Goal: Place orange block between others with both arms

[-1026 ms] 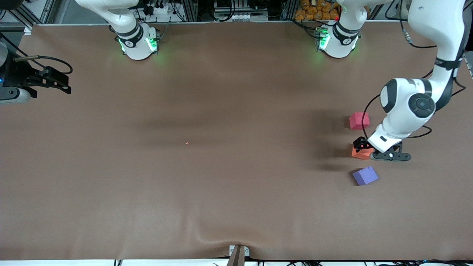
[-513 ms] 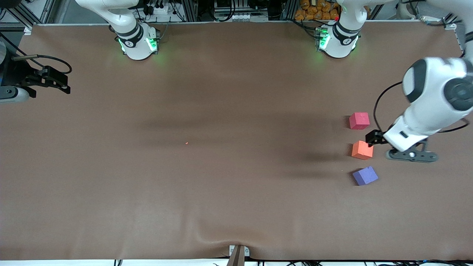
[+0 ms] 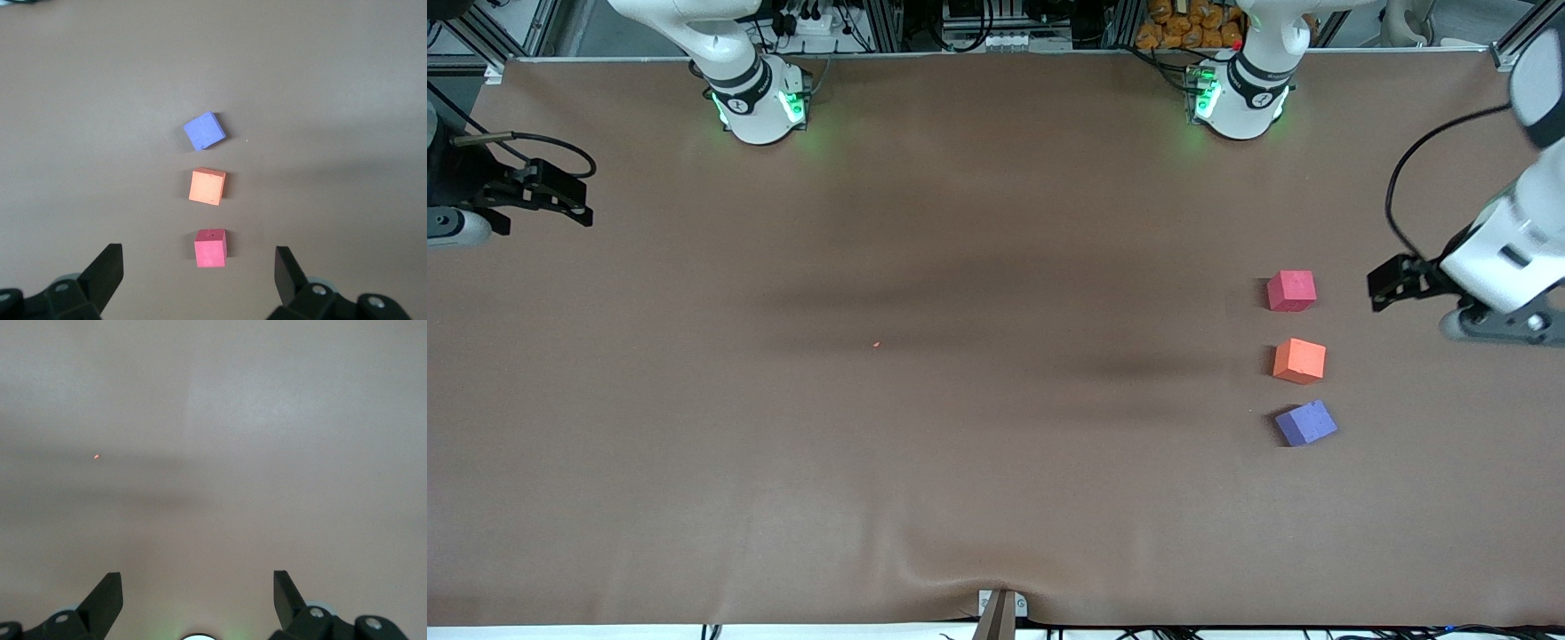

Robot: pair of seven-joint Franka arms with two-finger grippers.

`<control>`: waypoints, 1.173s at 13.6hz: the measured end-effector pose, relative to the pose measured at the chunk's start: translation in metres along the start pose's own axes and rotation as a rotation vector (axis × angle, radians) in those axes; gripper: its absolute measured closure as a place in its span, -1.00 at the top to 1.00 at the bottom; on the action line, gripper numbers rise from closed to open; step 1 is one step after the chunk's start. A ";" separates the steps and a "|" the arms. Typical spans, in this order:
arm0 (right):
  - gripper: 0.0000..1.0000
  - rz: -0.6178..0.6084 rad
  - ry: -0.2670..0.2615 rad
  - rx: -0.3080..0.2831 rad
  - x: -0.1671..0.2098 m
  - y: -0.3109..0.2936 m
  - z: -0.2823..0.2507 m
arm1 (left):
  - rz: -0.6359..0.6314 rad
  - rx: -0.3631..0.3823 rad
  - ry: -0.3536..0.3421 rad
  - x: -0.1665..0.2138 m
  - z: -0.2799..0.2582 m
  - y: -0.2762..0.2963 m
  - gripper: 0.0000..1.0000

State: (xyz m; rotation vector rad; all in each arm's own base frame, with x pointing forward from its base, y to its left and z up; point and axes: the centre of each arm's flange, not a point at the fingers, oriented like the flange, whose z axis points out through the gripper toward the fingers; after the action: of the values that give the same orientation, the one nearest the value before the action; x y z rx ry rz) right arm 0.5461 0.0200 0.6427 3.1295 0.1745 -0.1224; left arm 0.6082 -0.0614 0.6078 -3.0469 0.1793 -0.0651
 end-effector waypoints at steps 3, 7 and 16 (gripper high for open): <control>1.00 0.000 -0.001 0.000 0.000 0.000 0.000 | -0.015 -0.038 0.015 -0.026 -0.042 0.000 1.00; 1.00 0.000 -0.002 0.000 0.000 0.000 0.000 | -0.031 -0.057 -0.009 -0.052 -0.065 -0.003 1.00; 1.00 0.002 0.007 0.000 0.001 0.001 -0.001 | -0.075 -0.055 -0.053 -0.090 -0.070 -0.022 1.00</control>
State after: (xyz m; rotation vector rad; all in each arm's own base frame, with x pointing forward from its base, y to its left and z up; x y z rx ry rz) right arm 0.5470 0.0193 0.6433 3.1300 0.1718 -0.1111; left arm 0.5179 -0.0350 0.6756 -3.1057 0.0644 0.0162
